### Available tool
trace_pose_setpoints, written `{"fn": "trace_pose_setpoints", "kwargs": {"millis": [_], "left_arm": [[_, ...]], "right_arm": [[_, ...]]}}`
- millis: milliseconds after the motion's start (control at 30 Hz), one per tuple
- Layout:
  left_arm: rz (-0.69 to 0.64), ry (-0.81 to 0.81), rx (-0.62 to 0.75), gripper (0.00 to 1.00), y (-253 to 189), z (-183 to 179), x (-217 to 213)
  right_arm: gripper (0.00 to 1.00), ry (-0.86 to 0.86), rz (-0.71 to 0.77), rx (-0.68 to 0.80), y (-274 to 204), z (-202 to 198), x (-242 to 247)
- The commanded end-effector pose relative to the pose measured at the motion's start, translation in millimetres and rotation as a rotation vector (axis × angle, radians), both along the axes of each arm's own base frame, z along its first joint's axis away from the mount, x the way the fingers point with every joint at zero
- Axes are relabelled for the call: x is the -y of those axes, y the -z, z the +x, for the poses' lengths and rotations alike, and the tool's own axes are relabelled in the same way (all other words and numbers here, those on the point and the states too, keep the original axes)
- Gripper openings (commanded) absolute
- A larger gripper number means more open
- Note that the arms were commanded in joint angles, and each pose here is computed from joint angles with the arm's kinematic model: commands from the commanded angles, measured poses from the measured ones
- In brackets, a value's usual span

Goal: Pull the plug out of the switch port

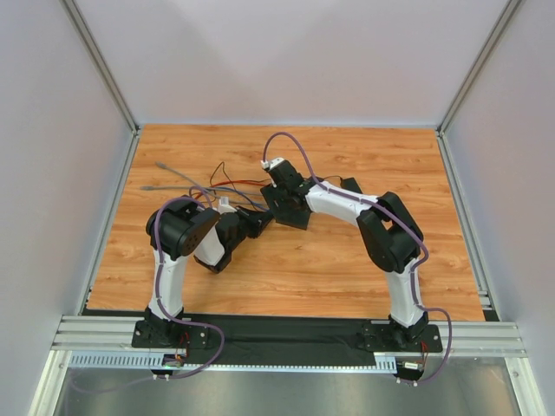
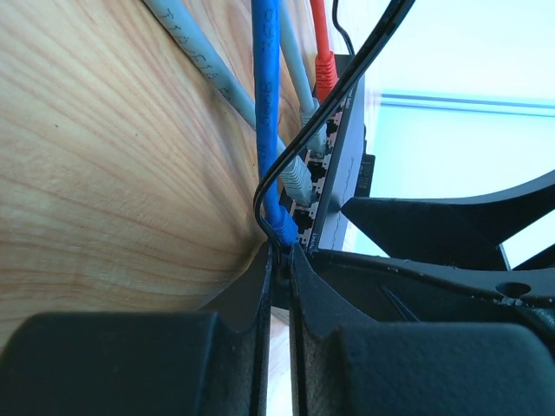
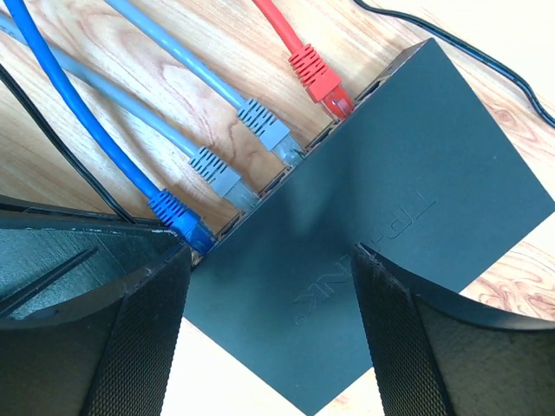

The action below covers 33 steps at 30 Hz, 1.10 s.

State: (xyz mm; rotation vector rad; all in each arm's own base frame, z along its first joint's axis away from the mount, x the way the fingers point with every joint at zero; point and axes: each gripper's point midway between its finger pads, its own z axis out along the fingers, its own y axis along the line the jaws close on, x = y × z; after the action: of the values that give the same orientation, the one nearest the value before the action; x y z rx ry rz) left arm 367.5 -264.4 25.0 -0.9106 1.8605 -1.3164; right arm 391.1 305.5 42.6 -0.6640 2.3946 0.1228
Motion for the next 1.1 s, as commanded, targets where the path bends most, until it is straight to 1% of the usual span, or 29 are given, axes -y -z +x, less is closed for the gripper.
{"fn": "trace_pose_setpoints", "kwargs": {"millis": [0,167,300,433,633,767,900,933,1000,1067], "left_arm": [[0.047,-0.042,0.070,0.00,-7.9,13.2,-7.0],[0.042,-0.048,0.075,0.00,-9.5,14.1,-7.4],[0.040,-0.064,0.080,0.00,-10.5,17.7,-15.7],[0.043,-0.081,0.089,0.00,-14.2,19.4,-27.3],[0.067,-0.059,0.123,0.00,-25.7,21.4,-28.8],[0.083,-0.049,0.151,0.00,-36.8,21.1,-28.4],[0.105,-0.030,0.191,0.00,-51.5,18.1,-28.0],[0.125,-0.024,0.207,0.00,-59.1,17.1,-28.2],[0.159,-0.016,0.230,0.00,-66.9,14.4,-30.2],[0.206,-0.006,0.279,0.00,-84.6,10.1,-33.6]], "right_arm": [[0.76,-0.008,-0.123,-0.095,21.1,-20.4,19.2],[0.75,-0.010,-0.225,-0.115,29.8,-27.7,38.8],[0.76,-0.016,-0.282,-0.106,33.1,-28.4,50.1],[0.76,-0.036,-0.315,-0.115,40.4,-29.0,54.7],[0.75,-0.035,-0.330,-0.124,46.8,-28.5,59.8],[0.76,-0.027,-0.309,-0.126,46.3,-26.9,60.0],[0.77,-0.041,-0.219,-0.113,38.9,-26.8,45.5],[0.77,-0.048,-0.188,-0.105,35.9,-25.4,39.6],[0.77,-0.052,-0.165,-0.094,32.9,-23.2,35.8],[0.77,-0.052,-0.155,-0.086,32.2,-21.2,34.4]]}}
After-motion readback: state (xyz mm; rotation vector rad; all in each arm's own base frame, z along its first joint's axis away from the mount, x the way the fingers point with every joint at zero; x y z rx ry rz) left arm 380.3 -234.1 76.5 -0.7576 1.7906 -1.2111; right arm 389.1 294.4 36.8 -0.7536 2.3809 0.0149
